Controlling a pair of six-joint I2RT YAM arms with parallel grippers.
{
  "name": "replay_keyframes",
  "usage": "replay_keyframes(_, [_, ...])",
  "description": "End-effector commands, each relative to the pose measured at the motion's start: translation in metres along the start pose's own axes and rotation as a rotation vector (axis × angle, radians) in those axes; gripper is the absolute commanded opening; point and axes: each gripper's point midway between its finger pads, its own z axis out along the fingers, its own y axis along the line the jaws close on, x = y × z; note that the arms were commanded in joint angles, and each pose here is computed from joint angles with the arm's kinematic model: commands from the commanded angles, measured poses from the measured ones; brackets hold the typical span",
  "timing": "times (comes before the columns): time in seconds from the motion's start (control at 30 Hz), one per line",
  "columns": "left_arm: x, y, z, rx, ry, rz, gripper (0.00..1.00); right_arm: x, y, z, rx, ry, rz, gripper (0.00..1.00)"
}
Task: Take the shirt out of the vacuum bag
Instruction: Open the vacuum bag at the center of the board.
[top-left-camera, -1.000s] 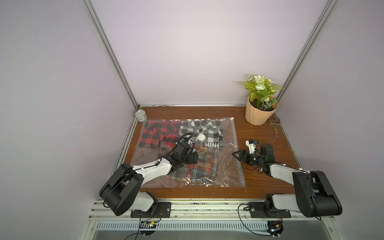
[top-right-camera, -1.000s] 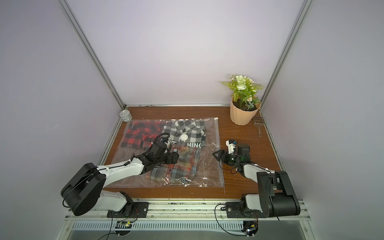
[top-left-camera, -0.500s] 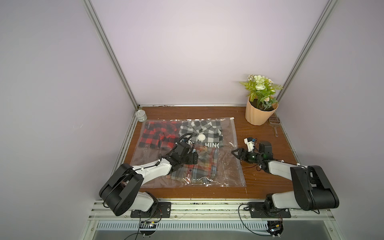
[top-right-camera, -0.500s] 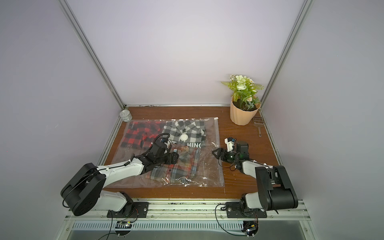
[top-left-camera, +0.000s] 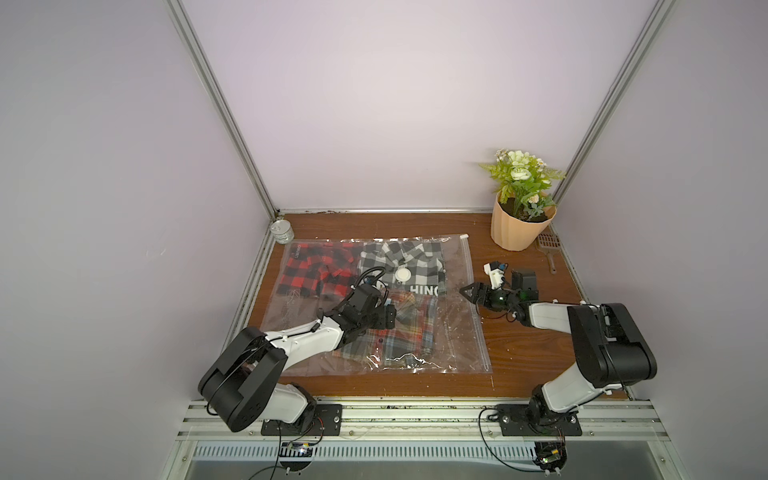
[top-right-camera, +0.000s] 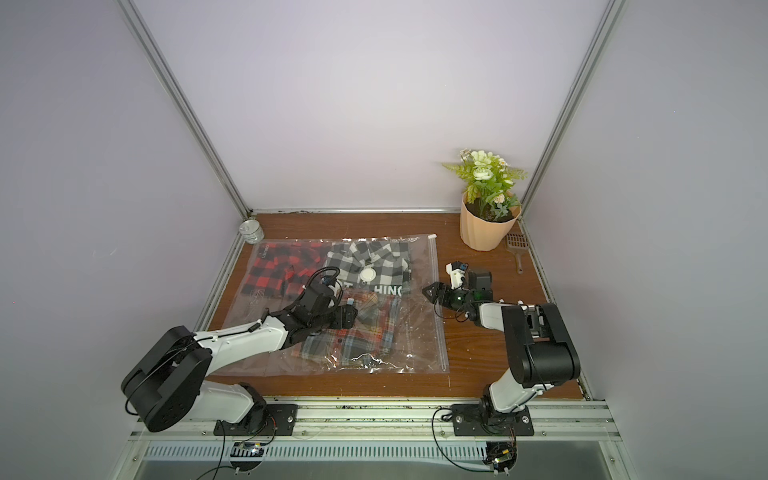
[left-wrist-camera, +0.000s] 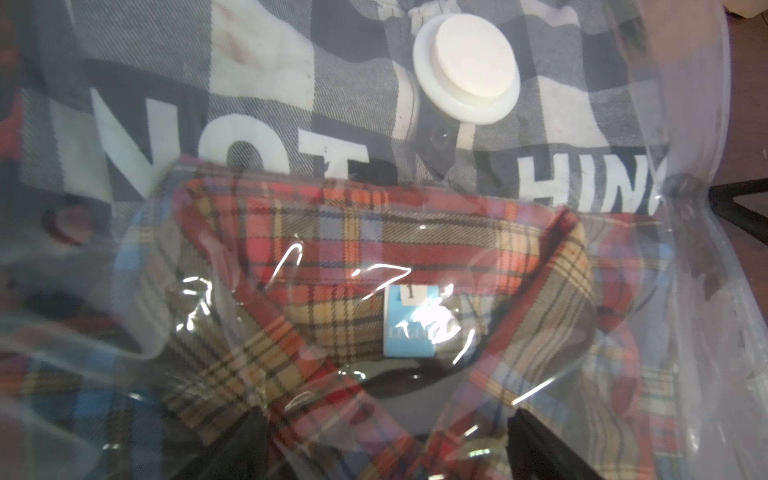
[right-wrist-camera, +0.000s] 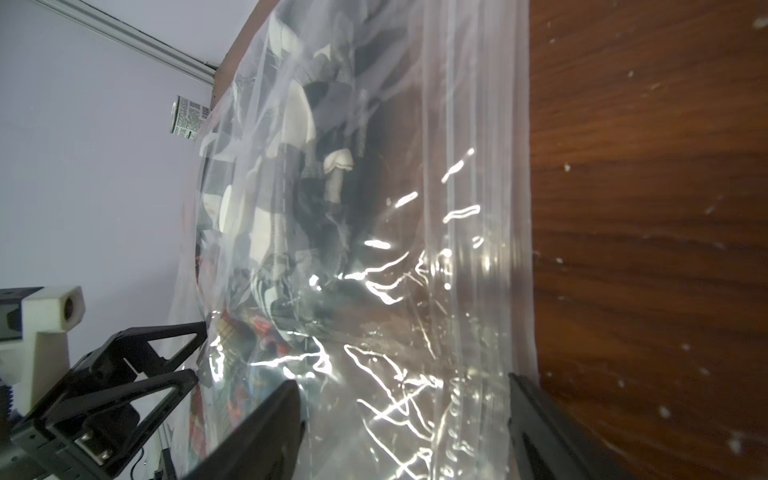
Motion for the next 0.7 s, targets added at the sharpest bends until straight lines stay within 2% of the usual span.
replay_keyframes(0.0, [0.012,0.006,0.0,-0.023,0.033,0.005,0.92,-0.007,-0.003,0.008,0.032,0.027,-0.03,0.82])
replay_keyframes(0.1, [0.012,0.005,0.0,-0.021,0.028,0.001,0.92,-0.019,-0.01,0.013,0.075,0.025,-0.048,0.83])
replay_keyframes(0.3, [0.016,0.006,0.002,-0.021,0.04,0.0,0.92,-0.034,-0.009,0.022,0.07,0.022,-0.074,0.83])
replay_keyframes(0.43, [0.014,0.006,0.002,-0.022,0.036,0.002,0.92,-0.035,0.009,0.027,-0.042,0.02,-0.066,0.82])
replay_keyframes(0.67, [0.012,0.004,0.003,-0.019,0.043,0.008,0.92,-0.009,0.038,0.019,-0.217,0.038,-0.077,0.8])
